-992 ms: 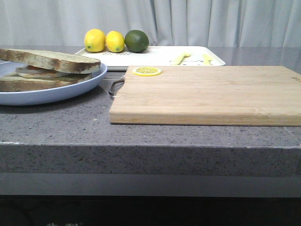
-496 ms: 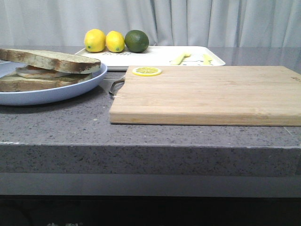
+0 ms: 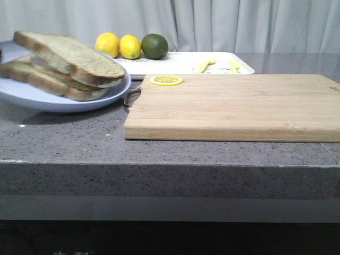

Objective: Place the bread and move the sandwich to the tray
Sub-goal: 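Lift the plate with the left gripper and set it on the white tray, then open the left gripper and withdraw it from the plate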

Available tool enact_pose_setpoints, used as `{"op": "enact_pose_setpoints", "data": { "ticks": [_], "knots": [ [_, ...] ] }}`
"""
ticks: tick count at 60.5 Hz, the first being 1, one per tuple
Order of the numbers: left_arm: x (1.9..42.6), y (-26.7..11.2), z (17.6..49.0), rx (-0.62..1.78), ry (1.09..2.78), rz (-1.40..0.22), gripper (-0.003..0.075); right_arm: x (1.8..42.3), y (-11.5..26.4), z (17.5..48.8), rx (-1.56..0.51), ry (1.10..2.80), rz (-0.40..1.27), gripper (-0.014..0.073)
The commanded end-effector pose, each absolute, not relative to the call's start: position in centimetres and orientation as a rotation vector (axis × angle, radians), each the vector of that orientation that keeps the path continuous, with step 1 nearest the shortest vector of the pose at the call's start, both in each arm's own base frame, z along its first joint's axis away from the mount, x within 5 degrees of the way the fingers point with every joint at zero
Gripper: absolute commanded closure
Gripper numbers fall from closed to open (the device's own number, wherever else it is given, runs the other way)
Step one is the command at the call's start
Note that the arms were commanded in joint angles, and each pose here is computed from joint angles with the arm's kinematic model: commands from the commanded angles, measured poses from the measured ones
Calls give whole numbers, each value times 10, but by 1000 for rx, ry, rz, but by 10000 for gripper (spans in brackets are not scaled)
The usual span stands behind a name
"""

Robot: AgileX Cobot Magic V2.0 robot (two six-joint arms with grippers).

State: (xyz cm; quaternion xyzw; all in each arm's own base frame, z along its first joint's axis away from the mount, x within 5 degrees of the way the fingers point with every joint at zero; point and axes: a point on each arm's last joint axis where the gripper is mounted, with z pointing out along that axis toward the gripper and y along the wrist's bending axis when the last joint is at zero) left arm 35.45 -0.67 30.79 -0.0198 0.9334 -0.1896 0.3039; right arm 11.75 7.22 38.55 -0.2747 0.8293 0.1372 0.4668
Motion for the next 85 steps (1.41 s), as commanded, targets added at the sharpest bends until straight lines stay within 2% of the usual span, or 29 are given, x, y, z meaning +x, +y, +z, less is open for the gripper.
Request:
{"op": "enact_pose_setpoints", "data": {
  "ticks": [1, 11, 20, 42, 59, 65, 78, 85],
  "knots": [
    [354, -26, 362, -42, 2268, -603, 738, 118, 71, 399, -642, 1950, 337, 215],
    [374, -46, 385, -12, 2174, -713, 738, 118, 71, 399, -642, 1950, 337, 215],
    [402, -52, 390, -42, 2126, -829, 738, 118, 71, 399, -642, 1950, 337, 215],
    [476, -54, 343, -251, 2160, -965, 737, 118, 71, 399, -642, 1950, 337, 215],
    [497, -53, 320, -368, 2152, -1008, 730, 118, 71, 399, -642, 1950, 337, 215],
    [498, -54, 315, -373, 2166, -1020, 671, 118, 71, 399, -642, 1950, 337, 215],
    [498, -54, 314, -368, 2175, -1023, 395, 118, 71, 399, -642, 1949, 337, 215],
    [496, -54, 316, -328, 2185, -1015, 337, 118, 71, 399, -642, 1949, 337, 215]
  ]
}}
